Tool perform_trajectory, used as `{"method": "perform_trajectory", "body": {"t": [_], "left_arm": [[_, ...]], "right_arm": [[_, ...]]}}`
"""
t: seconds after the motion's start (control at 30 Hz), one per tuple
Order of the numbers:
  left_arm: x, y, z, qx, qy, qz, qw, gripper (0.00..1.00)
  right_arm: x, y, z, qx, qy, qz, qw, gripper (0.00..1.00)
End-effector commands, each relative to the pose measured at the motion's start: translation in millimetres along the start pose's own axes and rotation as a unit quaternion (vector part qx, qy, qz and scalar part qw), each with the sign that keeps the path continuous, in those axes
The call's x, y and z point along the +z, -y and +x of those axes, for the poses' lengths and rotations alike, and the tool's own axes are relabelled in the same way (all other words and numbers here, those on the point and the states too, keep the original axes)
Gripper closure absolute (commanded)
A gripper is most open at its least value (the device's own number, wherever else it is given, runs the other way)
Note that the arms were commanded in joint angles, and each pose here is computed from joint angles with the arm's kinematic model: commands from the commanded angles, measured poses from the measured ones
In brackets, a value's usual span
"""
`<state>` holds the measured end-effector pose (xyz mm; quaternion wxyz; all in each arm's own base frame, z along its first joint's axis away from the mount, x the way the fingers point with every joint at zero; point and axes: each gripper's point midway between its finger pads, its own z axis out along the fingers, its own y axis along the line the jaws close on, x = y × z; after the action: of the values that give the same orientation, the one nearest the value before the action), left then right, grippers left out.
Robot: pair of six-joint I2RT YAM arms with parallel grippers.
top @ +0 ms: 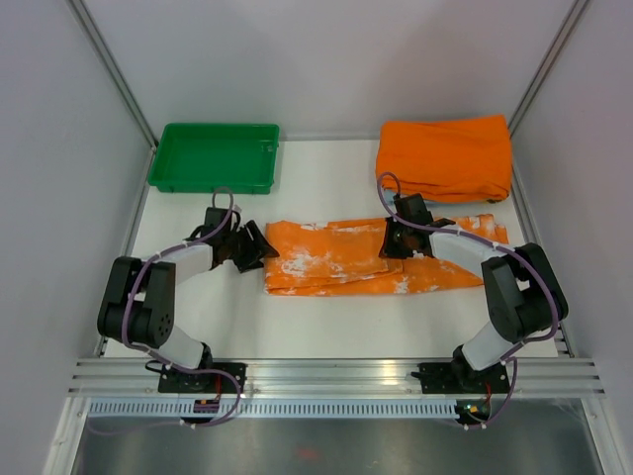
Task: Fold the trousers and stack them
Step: Fold the trousers
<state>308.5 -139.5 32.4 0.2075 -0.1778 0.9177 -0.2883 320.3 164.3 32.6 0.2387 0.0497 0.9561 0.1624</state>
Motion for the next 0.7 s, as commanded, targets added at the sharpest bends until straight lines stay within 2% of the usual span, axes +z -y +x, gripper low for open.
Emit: {"method": "perform_trajectory", "body": {"t": [0.0, 0.03, 0.13, 0.2, 0.23, 0.3, 0.47, 0.67], "left_arm": [[10, -1, -2, 0.030, 0.003, 0.015, 0.999, 0.37], [12, -2, 0, 0.030, -0.001, 0.018, 0.999, 0.41], [18, 7, -3, 0.038, 0.005, 0.051, 0.998, 0.44], [20, 9, -5, 0.041, 0.007, 0.057, 0.997, 0.61], [21, 7, -6, 0.042, 0.010, 0.054, 0.998, 0.78], [20, 2, -10, 0.042, 0.019, 0.034, 0.998, 0.98], [-2, -6, -34, 0.063, 0.070, -0.032, 0.995, 0.98], [-48, -13, -73, 0.087, 0.117, -0.076, 0.986, 0.98]], "right_arm": [[2, -1, -8, 0.000, 0.019, 0.001, 1.000, 0.84], [2, -1, -9, 0.000, 0.019, 0.002, 1.000, 0.84], [1, -1, -8, -0.001, 0.018, 0.004, 1.000, 0.84], [1, 0, -8, -0.001, 0.019, 0.005, 1.000, 0.84], [0, 0, -9, 0.000, 0.019, 0.004, 1.000, 0.84], [-1, -1, -9, -0.001, 0.021, 0.004, 1.000, 0.84], [0, -5, -10, 0.001, 0.020, 0.000, 1.000, 0.84], [-3, -56, -4, -0.015, 0.033, -0.047, 0.998, 0.83]]}}
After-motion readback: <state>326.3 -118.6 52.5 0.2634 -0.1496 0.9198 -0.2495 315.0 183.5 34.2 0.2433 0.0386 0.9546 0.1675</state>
